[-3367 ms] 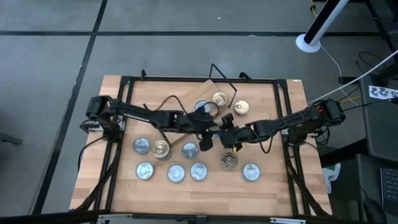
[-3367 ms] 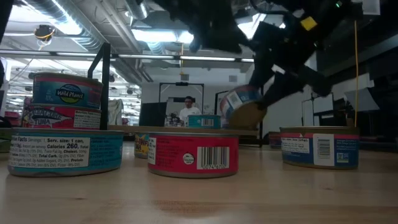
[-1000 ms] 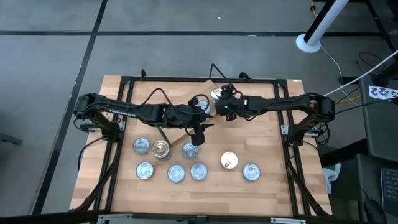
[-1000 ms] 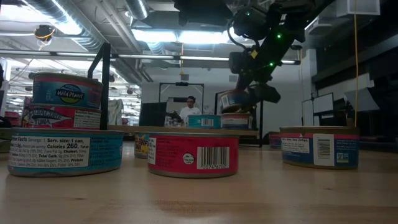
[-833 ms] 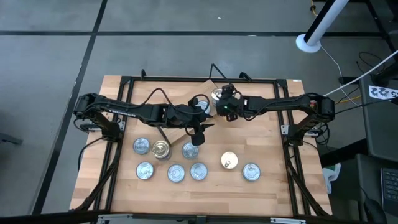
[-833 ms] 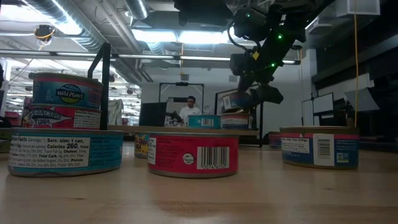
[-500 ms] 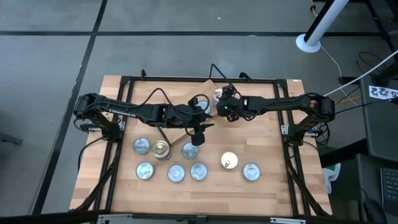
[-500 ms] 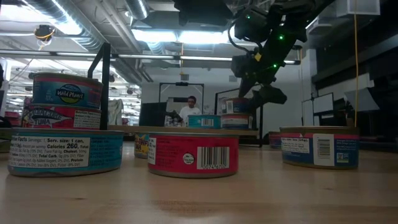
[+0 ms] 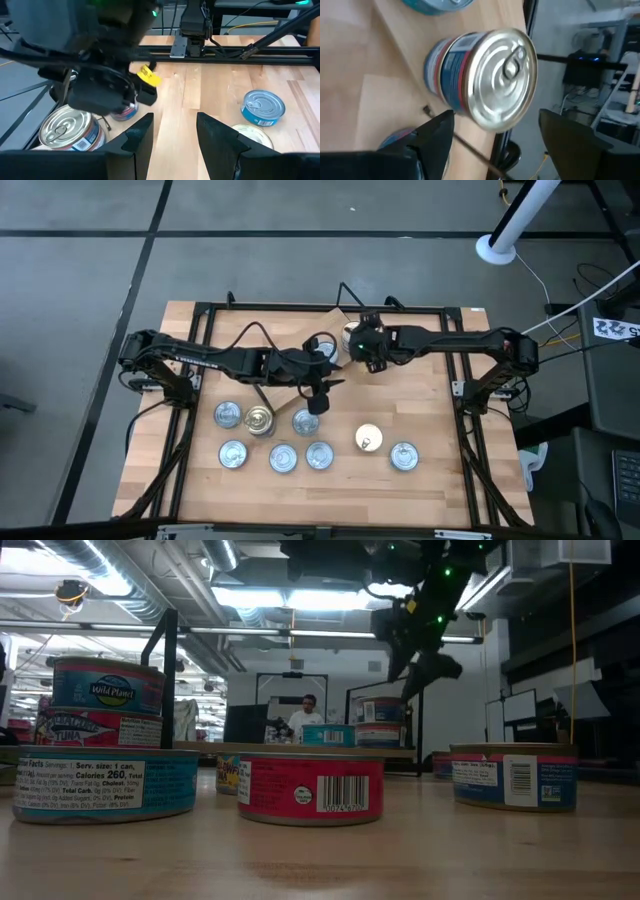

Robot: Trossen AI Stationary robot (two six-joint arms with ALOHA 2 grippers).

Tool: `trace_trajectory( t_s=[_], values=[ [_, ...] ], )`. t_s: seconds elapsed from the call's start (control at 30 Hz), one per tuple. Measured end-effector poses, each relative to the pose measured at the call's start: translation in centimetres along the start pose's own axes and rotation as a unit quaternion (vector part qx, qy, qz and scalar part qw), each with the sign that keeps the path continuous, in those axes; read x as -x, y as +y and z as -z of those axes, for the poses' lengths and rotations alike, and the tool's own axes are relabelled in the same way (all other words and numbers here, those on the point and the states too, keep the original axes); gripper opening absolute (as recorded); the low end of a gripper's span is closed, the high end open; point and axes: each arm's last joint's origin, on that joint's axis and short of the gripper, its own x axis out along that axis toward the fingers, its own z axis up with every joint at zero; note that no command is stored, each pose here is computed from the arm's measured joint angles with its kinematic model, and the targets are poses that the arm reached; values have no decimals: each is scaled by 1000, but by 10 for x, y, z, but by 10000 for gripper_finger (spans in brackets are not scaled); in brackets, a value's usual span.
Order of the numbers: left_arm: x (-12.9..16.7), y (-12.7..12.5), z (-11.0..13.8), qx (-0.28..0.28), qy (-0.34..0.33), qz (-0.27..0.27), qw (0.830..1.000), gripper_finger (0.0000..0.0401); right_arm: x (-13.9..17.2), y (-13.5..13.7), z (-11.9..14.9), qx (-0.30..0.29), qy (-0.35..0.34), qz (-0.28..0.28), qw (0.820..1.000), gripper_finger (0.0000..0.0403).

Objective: Stack canned seafood by type on shelf
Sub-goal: Stack the yellow blue tuna can on top of the yellow blue tuna can on the shelf

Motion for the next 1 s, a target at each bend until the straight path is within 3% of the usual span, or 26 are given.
trace_trajectory(
  t_s=[0.27,0.47,0.8,1.0],
  values=[
    [6,-20,1,-13,-3,26,1000,145,16,-4,5,-39,28,-73,996,289],
    [16,-46,3,-30,-5,60,998,145,17,0,6,-50,10,-140,989,289],
    [30,-90,25,-65,62,111,990,145,21,8,1,-61,-71,-279,956,289],
    [26,-114,50,-107,121,127,979,145,23,8,-3,-68,-112,-323,937,289]
  ],
)
